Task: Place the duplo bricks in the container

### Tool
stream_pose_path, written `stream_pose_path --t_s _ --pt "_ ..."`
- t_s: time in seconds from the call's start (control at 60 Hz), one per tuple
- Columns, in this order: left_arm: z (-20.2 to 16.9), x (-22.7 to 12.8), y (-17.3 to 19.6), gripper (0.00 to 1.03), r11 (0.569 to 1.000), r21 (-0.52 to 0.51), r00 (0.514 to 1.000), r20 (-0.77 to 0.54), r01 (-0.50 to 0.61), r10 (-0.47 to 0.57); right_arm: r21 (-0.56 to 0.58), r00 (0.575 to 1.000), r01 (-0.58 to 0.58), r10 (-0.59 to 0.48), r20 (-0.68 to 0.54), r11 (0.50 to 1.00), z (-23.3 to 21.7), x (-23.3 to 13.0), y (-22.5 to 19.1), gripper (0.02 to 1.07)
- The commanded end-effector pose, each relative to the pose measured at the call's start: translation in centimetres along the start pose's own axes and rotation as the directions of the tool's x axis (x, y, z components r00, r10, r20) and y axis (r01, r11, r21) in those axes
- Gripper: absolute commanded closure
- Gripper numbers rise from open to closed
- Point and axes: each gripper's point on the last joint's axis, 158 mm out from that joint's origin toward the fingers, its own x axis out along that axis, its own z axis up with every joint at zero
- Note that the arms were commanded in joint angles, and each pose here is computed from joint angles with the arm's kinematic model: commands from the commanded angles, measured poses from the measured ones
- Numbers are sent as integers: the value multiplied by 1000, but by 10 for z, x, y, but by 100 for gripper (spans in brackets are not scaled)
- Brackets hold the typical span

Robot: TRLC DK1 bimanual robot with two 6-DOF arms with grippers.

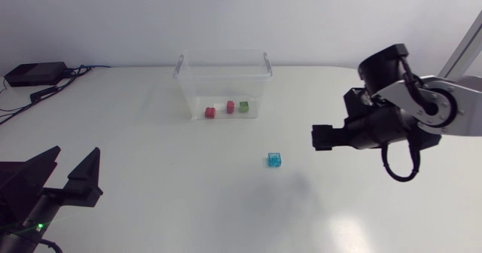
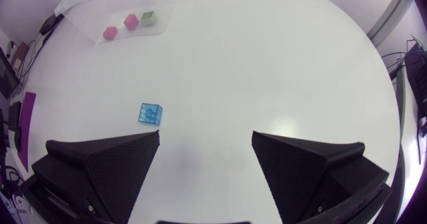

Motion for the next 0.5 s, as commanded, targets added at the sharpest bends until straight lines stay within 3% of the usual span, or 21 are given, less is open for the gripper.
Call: stream_pose_path --t_s 0.0,0.233,0.483 --pt "-4 1 1 4 1000 -26 1000 1 -4 4 -3 998 8 -8 -59 1000 -5 9 15 7" --pt "-4 1 1 4 1000 -28 1000 1 -4 4 1 977 26 -25 -211 1000 -21 35 41 7" --pt "-4 1 1 4 1000 -26 1000 1 -4 4 -1 958 42 -40 -284 999 -25 56 60 7"
